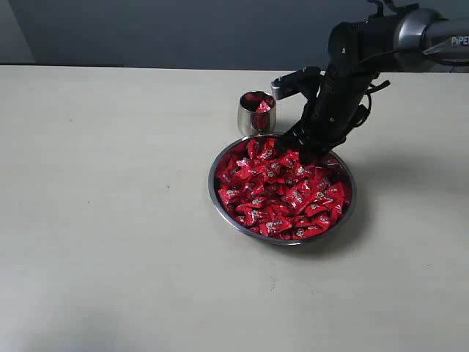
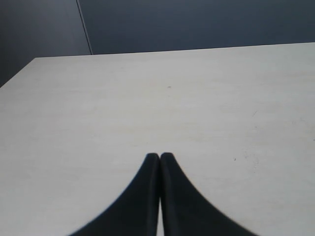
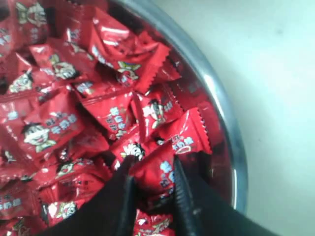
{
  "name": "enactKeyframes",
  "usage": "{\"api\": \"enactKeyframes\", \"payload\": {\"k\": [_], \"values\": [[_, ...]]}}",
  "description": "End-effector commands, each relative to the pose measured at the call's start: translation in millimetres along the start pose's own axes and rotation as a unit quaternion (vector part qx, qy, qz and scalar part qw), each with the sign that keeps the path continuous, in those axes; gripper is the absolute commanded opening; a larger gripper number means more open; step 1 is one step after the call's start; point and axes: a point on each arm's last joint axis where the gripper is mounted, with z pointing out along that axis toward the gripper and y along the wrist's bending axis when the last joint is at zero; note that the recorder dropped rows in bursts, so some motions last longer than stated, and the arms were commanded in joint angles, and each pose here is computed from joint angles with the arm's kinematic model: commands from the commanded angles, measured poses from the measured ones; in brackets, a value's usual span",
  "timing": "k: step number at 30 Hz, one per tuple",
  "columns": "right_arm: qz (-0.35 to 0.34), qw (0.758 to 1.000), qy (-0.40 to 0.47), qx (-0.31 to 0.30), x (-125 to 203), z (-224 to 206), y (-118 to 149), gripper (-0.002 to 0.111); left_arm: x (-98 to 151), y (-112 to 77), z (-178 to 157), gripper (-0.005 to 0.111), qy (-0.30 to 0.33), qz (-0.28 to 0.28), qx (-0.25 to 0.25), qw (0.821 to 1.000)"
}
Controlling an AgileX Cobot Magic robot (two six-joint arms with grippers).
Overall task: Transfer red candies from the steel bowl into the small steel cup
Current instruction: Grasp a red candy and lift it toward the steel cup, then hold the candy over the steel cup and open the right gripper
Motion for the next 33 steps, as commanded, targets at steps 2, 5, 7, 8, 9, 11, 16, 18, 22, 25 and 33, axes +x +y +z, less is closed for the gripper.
{"api": "enactKeyframes", "payload": {"k": [2, 5, 7, 8, 9, 11, 16, 18, 22, 25, 33], "values": [[0.000, 1.000, -0.022, 0.004, -3, -21, -1, 0.008, 1, -0.3, 0, 0.000, -0.004, 0.001, 0.003, 1.000], [0.007, 0.999, -0.033, -0.002, -4, -28, 1, 0.008, 1, -0.3, 0, 0.000, -0.004, 0.001, 0.003, 1.000], [0.016, 0.999, -0.050, -0.011, -8, -35, 3, 0.008, 1, -0.3, 0, 0.000, -0.004, 0.001, 0.003, 1.000], [0.021, 0.998, -0.061, -0.016, -11, -40, 4, 0.008, 1, -0.3, 0, 0.000, -0.004, 0.001, 0.003, 1.000], [0.027, 0.997, -0.069, -0.022, -14, -44, 5, 0.008, 1, -0.3, 0, 0.000, -0.004, 0.001, 0.003, 1.000], [0.031, 0.995, -0.095, -0.028, -24, -55, 5, 0.008, 1, -0.3, 0, 0.000, -0.004, 0.001, 0.003, 1.000], [0.031, 0.984, -0.173, -0.018, -50, -79, 1, 0.008, 1, -0.3, 0, 0.000, -0.004, 0.001, 0.003, 1.000], [0.031, 0.982, -0.186, -0.018, -60, -81, 0, 0.008, 1, -0.3, 0, 0.000, -0.004, 0.001, 0.003, 1.000], [0.041, 0.979, -0.195, -0.038, -76, -71, 0, 0.008, 1, -0.3, 0, 0.000, -0.004, 0.001, 0.003, 1.000], [0.048, 0.979, -0.192, -0.052, -85, -58, 0, 0.008, 1, -0.3, 0, 0.000, -0.004, 0.001, 0.003, 1.000], [0.044, 0.976, -0.194, -0.092, -95, -39, 4, 0.008, 1, -0.3, 0, 0.000, -0.004, 0.001, 0.003, 1.000]]}}
